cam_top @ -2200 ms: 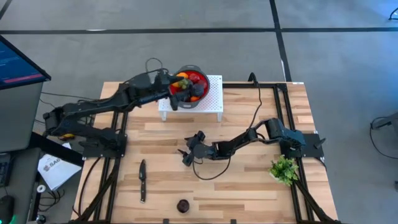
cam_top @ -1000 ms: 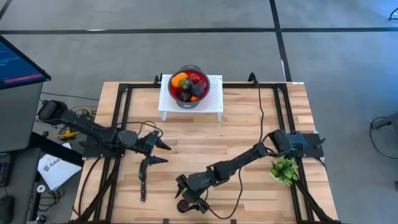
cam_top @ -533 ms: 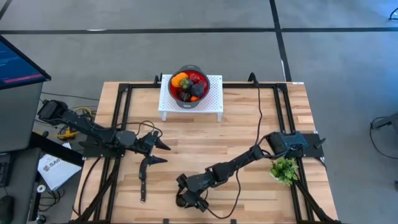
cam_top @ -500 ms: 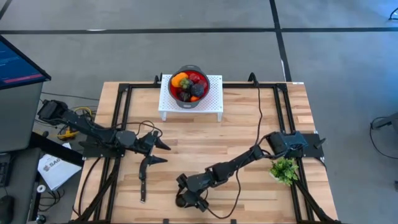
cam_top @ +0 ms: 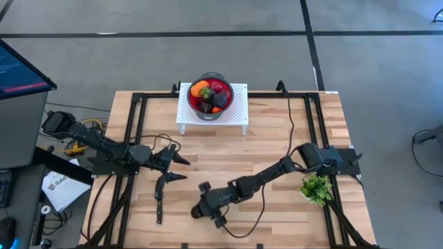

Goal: Pick & Place Fruit
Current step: Put the plum into the red strainer bowl

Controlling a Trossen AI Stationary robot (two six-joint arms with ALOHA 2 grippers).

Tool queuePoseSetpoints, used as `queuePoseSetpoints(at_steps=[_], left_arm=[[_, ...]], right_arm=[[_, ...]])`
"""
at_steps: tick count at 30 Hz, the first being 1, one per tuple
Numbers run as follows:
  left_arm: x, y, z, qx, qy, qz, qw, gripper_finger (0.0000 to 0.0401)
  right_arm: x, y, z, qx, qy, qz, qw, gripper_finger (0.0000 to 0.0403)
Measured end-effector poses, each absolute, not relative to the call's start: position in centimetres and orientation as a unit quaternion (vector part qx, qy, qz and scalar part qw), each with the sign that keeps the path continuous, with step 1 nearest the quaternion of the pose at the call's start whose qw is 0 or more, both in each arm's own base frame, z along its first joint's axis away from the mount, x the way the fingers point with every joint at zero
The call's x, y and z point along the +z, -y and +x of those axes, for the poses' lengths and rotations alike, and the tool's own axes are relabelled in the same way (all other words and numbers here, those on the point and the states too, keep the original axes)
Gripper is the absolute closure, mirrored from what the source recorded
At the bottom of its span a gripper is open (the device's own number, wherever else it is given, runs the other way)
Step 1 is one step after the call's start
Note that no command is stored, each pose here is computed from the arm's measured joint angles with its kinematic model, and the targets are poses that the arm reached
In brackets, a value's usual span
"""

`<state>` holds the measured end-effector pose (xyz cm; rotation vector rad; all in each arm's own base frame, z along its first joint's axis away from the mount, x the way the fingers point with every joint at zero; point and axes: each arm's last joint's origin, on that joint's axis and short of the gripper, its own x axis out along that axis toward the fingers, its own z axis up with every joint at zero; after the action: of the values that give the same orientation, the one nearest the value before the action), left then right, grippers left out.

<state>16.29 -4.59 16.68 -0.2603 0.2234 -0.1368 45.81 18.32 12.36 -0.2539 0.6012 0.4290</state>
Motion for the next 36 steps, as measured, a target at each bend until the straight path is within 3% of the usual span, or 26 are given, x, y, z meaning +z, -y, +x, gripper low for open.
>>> queuePoseSetpoints(at_steps=[5,10,13,20,26,36], left_arm=[[16.9,5.0,16.2,-0.088,-0.092,-0.052,0.991,0.0117],[17.5,6.7,15.7,-0.154,-0.045,0.11,0.981,0.0117],[17.9,7.7,15.5,-0.168,-0.029,0.167,0.971,0.0117],[17.5,9.3,16.7,-0.167,-0.06,0.225,0.958,0.0116],[16.0,9.9,18.4,-0.167,-0.11,0.256,0.946,0.0114],[15.8,9.9,19.9,-0.143,-0.129,0.263,0.946,0.0075]], right_arm=[[15.1,-16.1,45.4,0.138,-0.324,-0.059,0.934,0.0207],[13.3,-13.7,44.1,0.084,-0.328,0.042,0.94,0.0199],[12.7,-12.4,43.8,0.066,-0.27,0.118,0.953,0.0204],[12.6,-9.7,43.8,0.073,-0.182,0.235,0.952,0.0197],[13.3,-9.3,44.0,0.124,-0.163,0.262,0.943,0.0197],[13.7,-9.2,44.1,0.145,-0.151,0.281,0.936,0.0193]])
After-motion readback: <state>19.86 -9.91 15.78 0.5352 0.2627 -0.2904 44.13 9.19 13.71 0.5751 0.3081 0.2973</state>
